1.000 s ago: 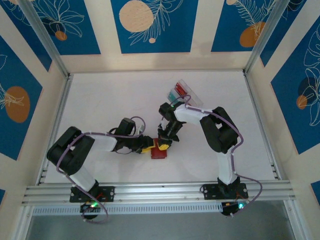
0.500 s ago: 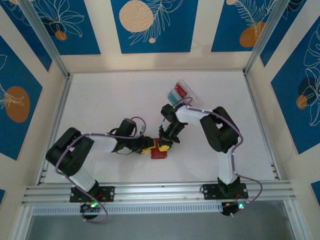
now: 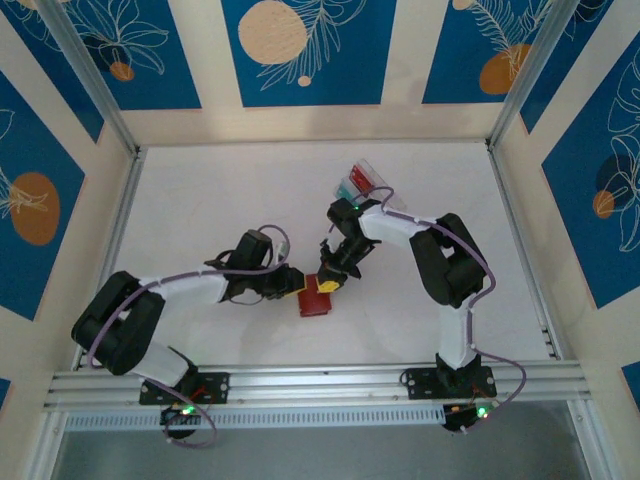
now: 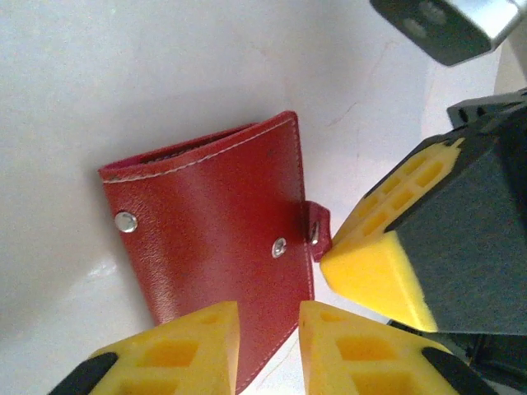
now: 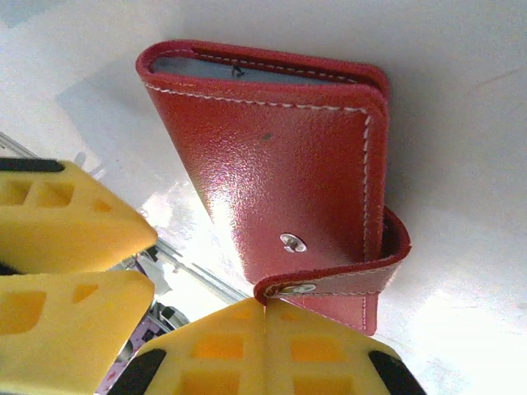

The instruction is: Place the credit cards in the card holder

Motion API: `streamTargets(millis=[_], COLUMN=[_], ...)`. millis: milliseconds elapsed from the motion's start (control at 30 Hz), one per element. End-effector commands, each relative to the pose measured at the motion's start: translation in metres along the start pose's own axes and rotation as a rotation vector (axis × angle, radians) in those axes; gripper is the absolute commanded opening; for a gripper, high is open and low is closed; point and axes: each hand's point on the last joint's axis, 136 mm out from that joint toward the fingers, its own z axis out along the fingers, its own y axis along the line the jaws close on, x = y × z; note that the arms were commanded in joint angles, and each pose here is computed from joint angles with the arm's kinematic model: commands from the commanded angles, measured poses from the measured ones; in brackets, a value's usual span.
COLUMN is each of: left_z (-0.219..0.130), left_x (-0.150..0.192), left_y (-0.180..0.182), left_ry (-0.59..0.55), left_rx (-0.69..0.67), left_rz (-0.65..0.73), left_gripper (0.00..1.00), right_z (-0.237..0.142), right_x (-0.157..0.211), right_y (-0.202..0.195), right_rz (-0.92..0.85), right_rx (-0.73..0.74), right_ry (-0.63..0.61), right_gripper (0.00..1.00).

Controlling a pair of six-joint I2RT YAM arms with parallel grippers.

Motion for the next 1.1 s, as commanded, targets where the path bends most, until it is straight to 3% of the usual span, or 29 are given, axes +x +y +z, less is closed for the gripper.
streamTargets(millis=[0,167,433,833,1067], left_z=[0.005,0.022,0.038,0.042,0.042], left_x=[-0.005,-0.010,-0.006,0.007,0.007], left_y=[-0.002,0.001,0.018,0.039,0.039], left_ry=[0.014,0.033,0.062,0.091,0.090], left_rx=[-0.004,0.011,-0.012,-0.051,-0.050], left_rz=[0.021,0.005,-0.020,-0.036,-0.036], left_gripper=[0.17,0.10,0.10,0.10,0.10], right_z=[-0.007,-0.007,-0.006,-0.034,-0.041], right_x=[0.005,0.007,0.016,0.020,0.018], right_y=[0.012,0.014,0.005,-0.017,-0.014], right_rz=[-0.021,-0.016,0.002,0.041,0.060], right_rx=[-0.064,-0.103,-0.110,0.034,0.058], right_ry=[0.013,0.030,0.058,-0.043,-0.074], right_gripper=[0.00,0.00,0.00,0.00,0.17])
